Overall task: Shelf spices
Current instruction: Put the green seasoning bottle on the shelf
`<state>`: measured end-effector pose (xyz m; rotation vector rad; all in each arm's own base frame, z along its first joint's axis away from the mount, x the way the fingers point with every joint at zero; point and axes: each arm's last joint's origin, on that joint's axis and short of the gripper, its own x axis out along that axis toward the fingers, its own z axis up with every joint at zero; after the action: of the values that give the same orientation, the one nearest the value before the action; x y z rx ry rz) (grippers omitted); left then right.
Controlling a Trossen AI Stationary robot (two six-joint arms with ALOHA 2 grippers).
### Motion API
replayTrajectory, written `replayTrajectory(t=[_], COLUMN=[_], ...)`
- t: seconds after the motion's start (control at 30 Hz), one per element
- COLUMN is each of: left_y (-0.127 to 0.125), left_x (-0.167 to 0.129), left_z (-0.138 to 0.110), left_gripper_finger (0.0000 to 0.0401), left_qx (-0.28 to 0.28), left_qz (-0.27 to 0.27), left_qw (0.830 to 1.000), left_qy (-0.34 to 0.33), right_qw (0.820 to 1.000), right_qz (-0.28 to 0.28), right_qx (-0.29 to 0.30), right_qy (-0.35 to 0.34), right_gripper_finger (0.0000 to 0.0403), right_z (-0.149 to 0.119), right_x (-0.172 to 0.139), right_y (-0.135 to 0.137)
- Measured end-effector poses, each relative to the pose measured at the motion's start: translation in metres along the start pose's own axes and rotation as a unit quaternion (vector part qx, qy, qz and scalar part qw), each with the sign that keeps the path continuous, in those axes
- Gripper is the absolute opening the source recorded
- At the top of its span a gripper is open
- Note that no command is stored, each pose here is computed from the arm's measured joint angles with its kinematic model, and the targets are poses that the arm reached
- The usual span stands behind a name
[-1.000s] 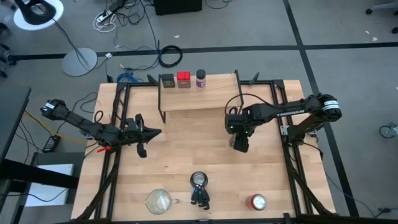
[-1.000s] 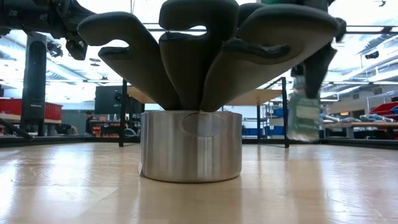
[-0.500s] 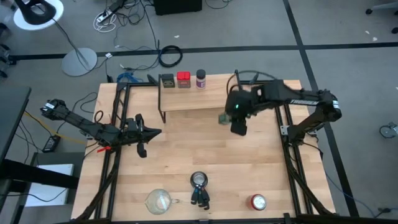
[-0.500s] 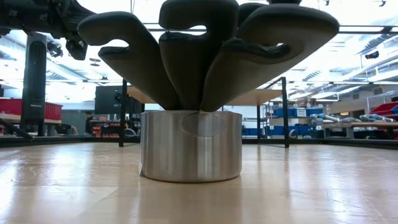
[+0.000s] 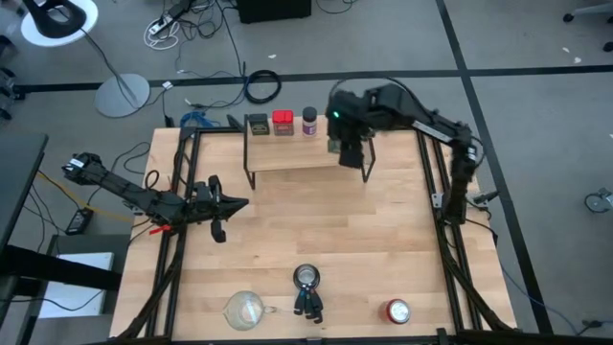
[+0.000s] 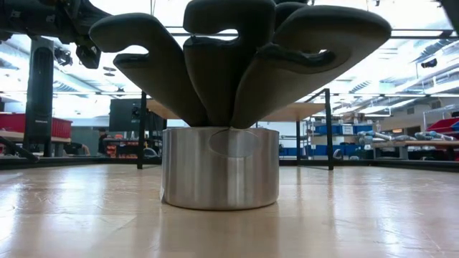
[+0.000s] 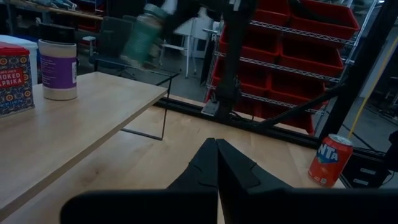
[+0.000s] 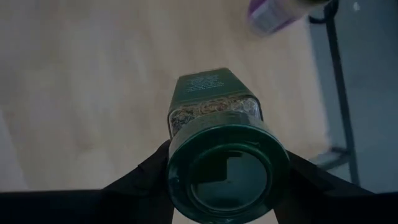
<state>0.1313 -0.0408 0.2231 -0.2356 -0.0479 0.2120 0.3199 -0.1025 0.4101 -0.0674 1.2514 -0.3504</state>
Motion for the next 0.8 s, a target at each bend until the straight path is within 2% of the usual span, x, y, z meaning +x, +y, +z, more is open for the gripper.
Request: replayTrajectory(t=[0.17,0.27,0.37,0.8], left_y=[0.0,0.0,0.0,0.002], left_x=[0.0,0.0,0.0,0.001], left_z=[0.0,0.0,-0.001,-0.005], left_gripper_finger=[0.0001,0.0001,0.0001,0.0001], left_qx=[0.0,0.0,0.003,0.016], left_qz=[0.0,0.0,0.001,0.009], left_qw=[1.0,1.0,1.0,1.0], left_qy=[0.0,0.0,0.004,0.018], right_qw=[1.0,0.999,0.998,0.996], right_qz=[-0.008,-0.007,0.009,0.044], right_qx=[0.011,0.028,0.062,0.074], right_qy=[-0.016,0.024,0.022,0.027], right_gripper_finger=[0.0196,0.0196,0.0196,0.0196], right_z=[0.018,0.01,0.007,0.006], right_x=[0.016,0.031,0.04,0.049], right_y=[-0.033,-0.052,-0.069,-0.078])
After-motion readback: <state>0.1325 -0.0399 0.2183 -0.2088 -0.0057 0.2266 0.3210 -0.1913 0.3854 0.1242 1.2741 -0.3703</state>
